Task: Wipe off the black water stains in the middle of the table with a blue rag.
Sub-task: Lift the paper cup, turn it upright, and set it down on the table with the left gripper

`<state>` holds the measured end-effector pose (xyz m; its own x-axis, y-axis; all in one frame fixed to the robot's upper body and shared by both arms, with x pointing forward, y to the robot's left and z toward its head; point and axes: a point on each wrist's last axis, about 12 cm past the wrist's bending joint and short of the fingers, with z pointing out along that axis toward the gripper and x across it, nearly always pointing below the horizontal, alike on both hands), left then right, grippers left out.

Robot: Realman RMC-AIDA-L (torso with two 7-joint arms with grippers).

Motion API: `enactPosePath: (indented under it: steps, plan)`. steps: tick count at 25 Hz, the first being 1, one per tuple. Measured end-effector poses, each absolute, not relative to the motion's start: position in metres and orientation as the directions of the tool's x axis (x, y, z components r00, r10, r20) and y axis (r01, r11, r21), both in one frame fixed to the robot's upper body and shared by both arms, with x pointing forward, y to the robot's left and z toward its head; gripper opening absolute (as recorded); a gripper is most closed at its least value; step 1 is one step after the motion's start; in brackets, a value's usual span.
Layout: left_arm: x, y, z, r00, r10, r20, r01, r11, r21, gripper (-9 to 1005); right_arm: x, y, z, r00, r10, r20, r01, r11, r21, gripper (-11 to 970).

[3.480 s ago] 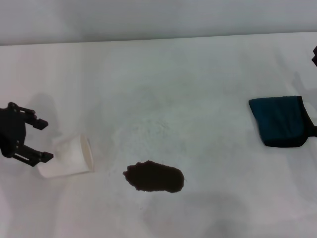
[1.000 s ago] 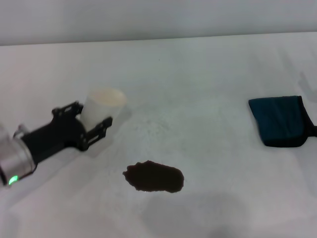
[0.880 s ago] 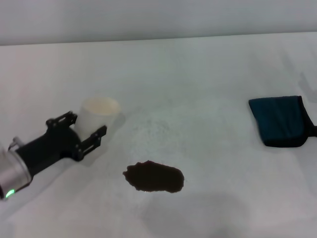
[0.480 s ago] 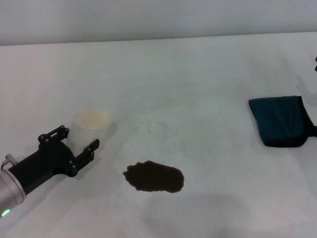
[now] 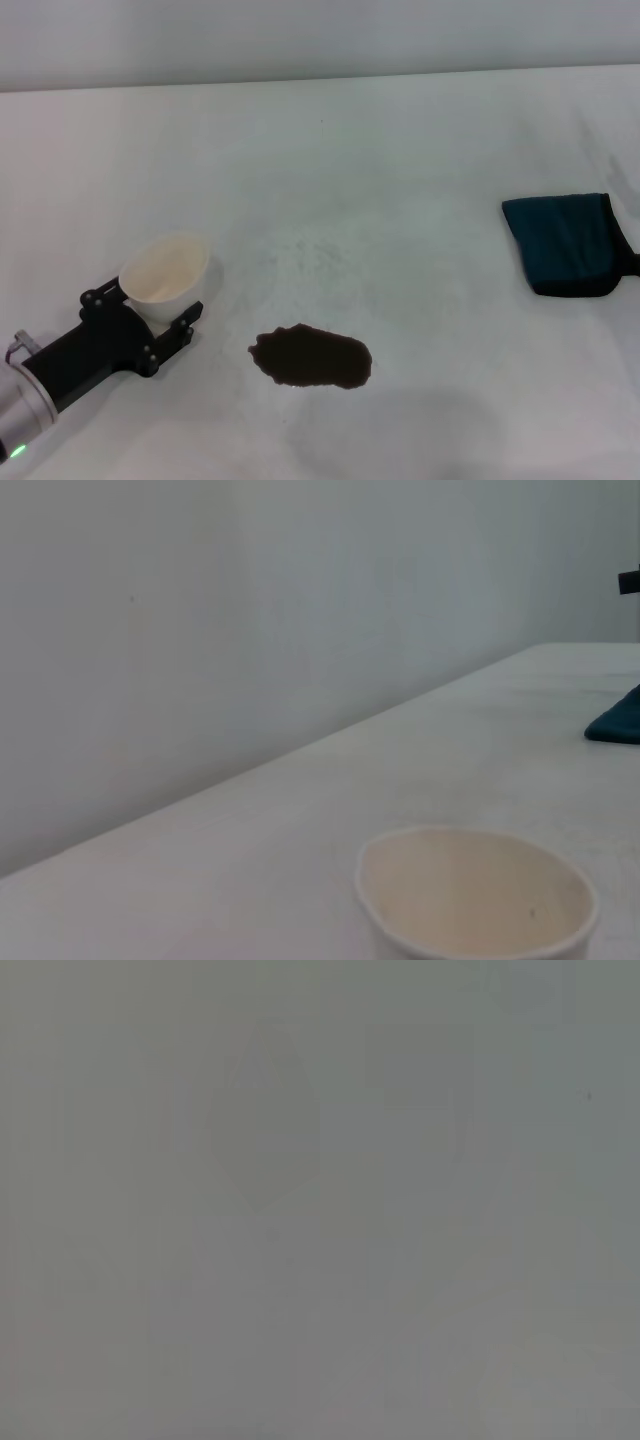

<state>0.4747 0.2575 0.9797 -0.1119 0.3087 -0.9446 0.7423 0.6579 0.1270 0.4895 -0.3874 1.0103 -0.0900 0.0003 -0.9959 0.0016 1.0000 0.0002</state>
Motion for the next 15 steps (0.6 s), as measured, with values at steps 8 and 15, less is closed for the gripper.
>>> enactPosePath:
  steps: [8, 15]
  plan:
    - [0.475, 0.259, 0.98, -0.116, 0.294, -0.949, 0.724, 0.679, 0.122, 718, 0.49, -0.389, 1.01, -0.097, -0.006, -0.995, 0.003, 1.0, -0.007, 858]
    - [0.462, 0.261, 0.976, -0.1, 0.287, -0.953, 0.703, 0.698, 0.136, 864, 0.49, -0.389, 1.01, -0.095, -0.007, -0.995, 0.003, 1.0, -0.007, 857]
